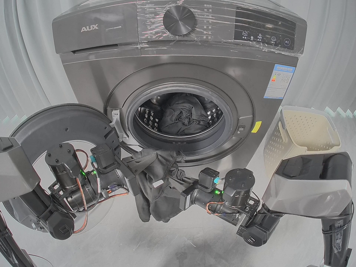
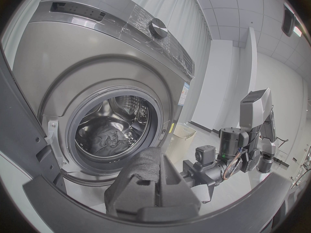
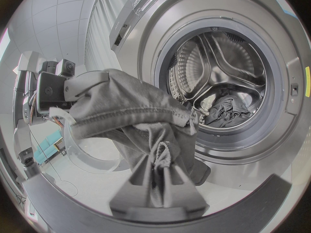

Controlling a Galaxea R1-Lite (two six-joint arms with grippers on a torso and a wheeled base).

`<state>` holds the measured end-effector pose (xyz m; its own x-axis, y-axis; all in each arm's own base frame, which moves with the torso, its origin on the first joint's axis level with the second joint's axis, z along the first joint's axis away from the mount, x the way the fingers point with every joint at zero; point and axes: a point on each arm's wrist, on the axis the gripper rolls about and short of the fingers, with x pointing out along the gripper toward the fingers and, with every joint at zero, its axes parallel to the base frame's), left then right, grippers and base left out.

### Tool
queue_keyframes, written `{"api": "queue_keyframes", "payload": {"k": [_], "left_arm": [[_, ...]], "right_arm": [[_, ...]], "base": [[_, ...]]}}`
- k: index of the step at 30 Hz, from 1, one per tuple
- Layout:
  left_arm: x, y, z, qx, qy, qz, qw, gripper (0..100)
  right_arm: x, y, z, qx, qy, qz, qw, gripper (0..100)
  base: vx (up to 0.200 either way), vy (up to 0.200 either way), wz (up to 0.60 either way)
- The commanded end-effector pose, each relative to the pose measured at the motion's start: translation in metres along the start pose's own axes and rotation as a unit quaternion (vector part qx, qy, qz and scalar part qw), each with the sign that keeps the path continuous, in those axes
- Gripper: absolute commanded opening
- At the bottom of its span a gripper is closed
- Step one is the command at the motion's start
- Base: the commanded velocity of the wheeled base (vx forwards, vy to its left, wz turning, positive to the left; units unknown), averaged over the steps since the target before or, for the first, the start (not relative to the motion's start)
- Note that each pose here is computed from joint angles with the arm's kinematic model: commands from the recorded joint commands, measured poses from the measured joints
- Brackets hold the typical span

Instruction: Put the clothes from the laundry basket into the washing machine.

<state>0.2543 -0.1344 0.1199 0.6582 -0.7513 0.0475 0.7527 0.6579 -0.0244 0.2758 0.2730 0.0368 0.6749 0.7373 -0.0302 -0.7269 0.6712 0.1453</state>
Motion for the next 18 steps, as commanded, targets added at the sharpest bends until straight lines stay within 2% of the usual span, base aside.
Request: {"api": "queue_keyframes", "payload": {"k": [1, 5, 8, 15, 18], "left_arm": [[0.000, 0.001, -0.001, -0.001, 0.001, 0.001, 1.0000, 0], [0.001, 0.002, -0.003, -0.004, 0.004, 0.009, 0.9999, 0], [0.001, 0.002, -0.003, -0.015, 0.004, 0.011, 0.9998, 0], [0.002, 0.001, -0.001, -0.014, -0.001, 0.010, 0.9999, 0], [0.001, 0.001, 0.001, -0.013, -0.004, 0.010, 0.9999, 0]], "right_arm": [[-0.005, 0.006, 0.012, 0.000, -0.013, 0.007, 0.9999, 0], [-0.016, 0.008, 0.024, 0.000, -0.016, 0.007, 0.9999, 0], [-0.028, 0.006, 0.026, 0.000, -0.005, 0.002, 1.0000, 0], [-0.054, -0.001, 0.030, 0.001, 0.014, -0.013, 0.9998, 0], [-0.056, -0.001, 0.036, 0.002, 0.006, -0.013, 0.9999, 0]], "base": [[0.000, 0.000, 0.00], [0.000, 0.000, 0.00], [0.000, 0.000, 0.00], [0.000, 0.000, 0.00], [0.000, 0.000, 0.00]]}}
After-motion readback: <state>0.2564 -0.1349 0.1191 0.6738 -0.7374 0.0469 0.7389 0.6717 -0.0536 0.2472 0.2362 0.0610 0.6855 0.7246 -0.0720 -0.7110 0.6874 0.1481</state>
